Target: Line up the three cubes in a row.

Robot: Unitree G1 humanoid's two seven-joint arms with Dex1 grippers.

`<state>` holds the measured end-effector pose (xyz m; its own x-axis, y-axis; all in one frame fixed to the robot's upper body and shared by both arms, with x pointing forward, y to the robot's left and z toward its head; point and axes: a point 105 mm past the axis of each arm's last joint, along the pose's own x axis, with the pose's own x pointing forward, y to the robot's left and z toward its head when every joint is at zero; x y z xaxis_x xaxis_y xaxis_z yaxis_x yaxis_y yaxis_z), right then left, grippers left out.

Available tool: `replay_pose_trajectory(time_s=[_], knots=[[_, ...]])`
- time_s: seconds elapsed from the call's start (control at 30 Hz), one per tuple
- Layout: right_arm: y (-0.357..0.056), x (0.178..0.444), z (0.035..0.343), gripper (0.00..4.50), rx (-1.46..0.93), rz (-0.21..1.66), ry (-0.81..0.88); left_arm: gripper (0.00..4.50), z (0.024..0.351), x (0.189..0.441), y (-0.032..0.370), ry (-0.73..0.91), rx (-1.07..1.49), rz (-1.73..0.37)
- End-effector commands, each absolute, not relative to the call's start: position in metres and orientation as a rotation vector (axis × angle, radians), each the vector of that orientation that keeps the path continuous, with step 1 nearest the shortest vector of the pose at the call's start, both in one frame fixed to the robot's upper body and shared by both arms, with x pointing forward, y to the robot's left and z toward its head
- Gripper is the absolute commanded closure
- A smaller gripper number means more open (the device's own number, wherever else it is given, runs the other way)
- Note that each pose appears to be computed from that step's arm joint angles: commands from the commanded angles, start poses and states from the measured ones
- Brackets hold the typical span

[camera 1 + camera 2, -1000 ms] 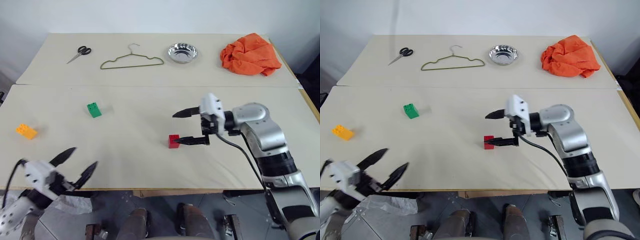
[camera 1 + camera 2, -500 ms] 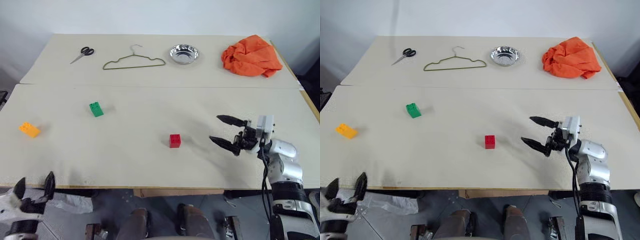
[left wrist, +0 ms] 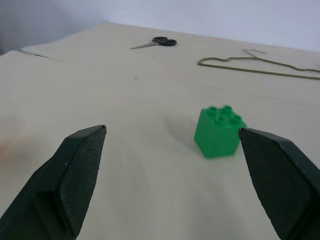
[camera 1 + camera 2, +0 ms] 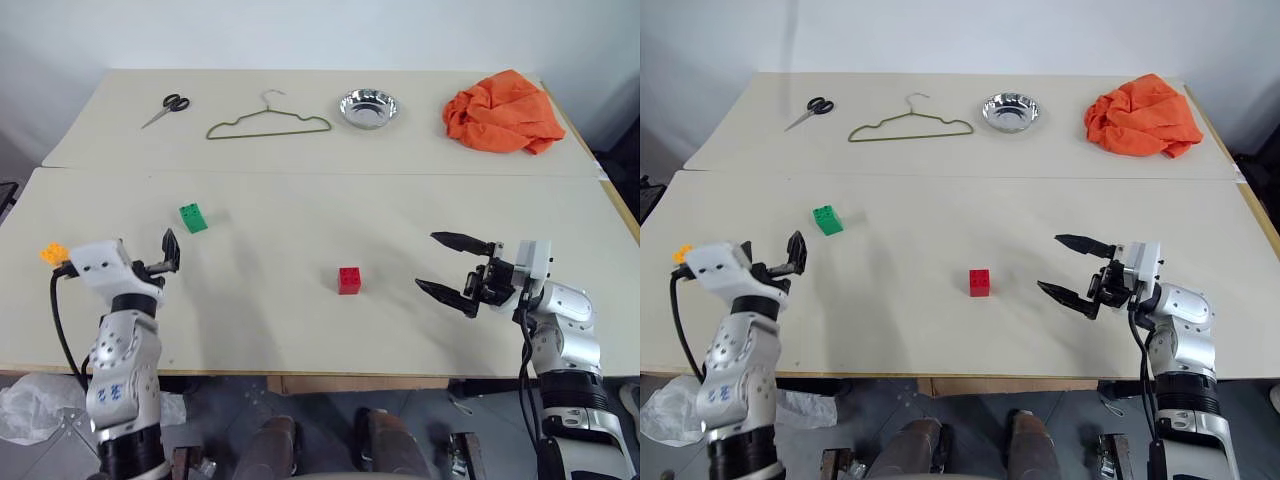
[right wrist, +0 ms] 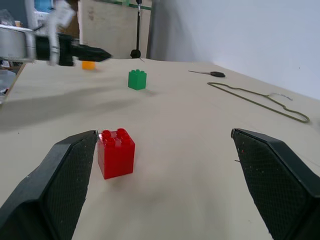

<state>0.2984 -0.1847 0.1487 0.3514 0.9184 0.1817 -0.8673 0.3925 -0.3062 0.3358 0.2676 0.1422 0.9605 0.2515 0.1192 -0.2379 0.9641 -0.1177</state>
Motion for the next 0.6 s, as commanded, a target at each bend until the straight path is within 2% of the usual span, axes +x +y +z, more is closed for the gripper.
replay_pose_trajectory(time_s=[0.03, 0.27, 0.6], knots=[[-0.176, 0.294, 0.157, 0.03, -0.157, 1.194, -0.382, 0.0, 0.147, 0.35, 0.267, -0.144, -0.096, 0.273], [-0.163, 0.295, 0.168, 0.03, -0.122, 1.226, -0.402, 0.0, 0.151, 0.391, 0.229, -0.123, -0.049, 0.151], [-0.164, 0.292, 0.162, 0.03, -0.115, 1.214, -0.37, 0.0, 0.139, 0.397, 0.218, -0.073, -0.051, 0.178]])
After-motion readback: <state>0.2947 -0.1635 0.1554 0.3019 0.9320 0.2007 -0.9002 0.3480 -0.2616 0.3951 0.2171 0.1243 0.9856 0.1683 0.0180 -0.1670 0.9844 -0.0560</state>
